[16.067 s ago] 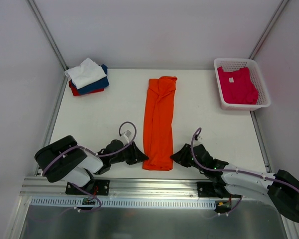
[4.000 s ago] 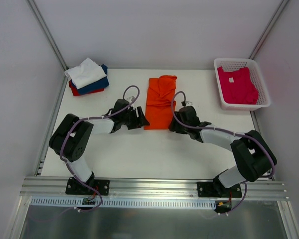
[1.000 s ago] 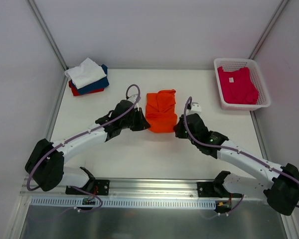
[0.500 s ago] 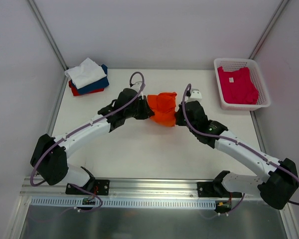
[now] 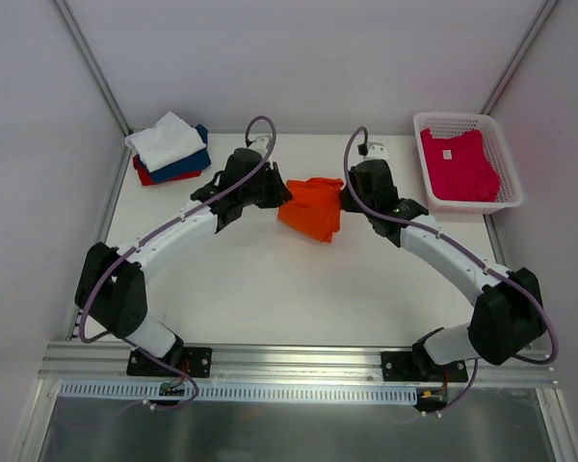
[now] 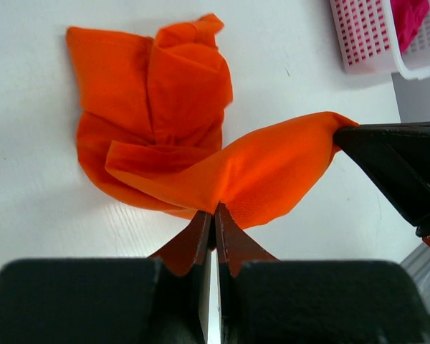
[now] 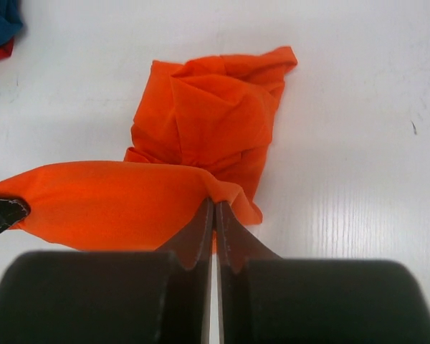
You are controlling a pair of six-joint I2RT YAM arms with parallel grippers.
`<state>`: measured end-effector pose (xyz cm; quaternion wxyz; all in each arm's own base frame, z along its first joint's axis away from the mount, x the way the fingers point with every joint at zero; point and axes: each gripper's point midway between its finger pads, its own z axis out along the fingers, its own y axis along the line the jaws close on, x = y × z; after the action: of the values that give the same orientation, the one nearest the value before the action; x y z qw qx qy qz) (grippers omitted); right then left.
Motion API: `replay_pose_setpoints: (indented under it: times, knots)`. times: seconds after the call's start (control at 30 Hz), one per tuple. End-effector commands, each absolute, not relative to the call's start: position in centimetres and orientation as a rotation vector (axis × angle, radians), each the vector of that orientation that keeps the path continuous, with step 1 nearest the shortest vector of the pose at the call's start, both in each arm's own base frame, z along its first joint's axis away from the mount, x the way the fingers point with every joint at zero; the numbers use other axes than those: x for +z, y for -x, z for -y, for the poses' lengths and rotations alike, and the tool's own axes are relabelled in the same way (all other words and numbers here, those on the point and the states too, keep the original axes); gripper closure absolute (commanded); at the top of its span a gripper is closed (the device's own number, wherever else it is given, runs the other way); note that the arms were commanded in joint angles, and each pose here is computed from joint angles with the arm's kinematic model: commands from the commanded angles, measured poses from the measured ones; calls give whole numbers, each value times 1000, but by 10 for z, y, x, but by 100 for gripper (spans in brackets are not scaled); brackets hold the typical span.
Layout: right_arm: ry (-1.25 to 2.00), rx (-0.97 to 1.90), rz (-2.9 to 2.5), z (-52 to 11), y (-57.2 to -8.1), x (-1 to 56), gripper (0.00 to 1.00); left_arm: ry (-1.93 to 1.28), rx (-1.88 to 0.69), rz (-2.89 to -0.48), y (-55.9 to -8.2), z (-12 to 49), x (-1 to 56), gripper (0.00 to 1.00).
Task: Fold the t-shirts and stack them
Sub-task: Fold the tshirt
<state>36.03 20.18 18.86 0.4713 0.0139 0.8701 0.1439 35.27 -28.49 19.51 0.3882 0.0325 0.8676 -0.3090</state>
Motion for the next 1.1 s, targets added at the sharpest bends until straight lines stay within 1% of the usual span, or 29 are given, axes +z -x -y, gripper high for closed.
replay_pose_setpoints:
  times: [0.0, 0.1, 0.17, 0.3, 0.57, 0.6, 0.67, 0.7, 0.73, 0.8, 0.93, 0.97, 1.07]
  knots:
    - [-7, 376, -2064, -209, -392, 214, 100, -97, -768, -2164, -376, 280, 209, 100]
    - [-10, 385, -2051, -212, -409, 222, 100, -91, -769, -2169, -390, 280, 207, 100]
    - [-10, 380, -2067, -213, -419, 214, 100, -91, -773, -2158, -401, 278, 211, 100]
    - [-31, 383, -2055, -212, -443, 221, 100, -86, -782, -2169, -423, 278, 204, 100]
    - [-60, 379, -2058, -206, -481, 216, 100, -78, -803, -2130, -471, 278, 216, 100]
    - [-68, 370, -2073, -203, -488, 207, 100, -79, -811, -2123, -482, 280, 216, 100]
    - [-71, 375, -2073, -203, -496, 207, 100, -76, -815, -2128, -492, 280, 213, 100]
    - [-84, 368, -2091, -200, -502, 197, 100, -73, -812, -2151, -499, 282, 200, 100]
    - [-87, 369, -2094, -200, -504, 194, 100, -71, -825, -2132, -507, 282, 207, 100]
    - [-105, 361, -2113, -197, -511, 182, 100, -63, -827, -2138, -520, 283, 199, 100]
    - [-151, 344, -2132, -188, -520, 162, 100, -45, -861, -2162, -541, 283, 178, 100]
    - [-174, 335, -2132, -182, -523, 158, 100, -38, -863, -2184, -545, 284, 165, 100]
    - [-227, 317, -2143, -171, -529, 143, 100, -22, -870, -2170, -558, 282, 164, 100]
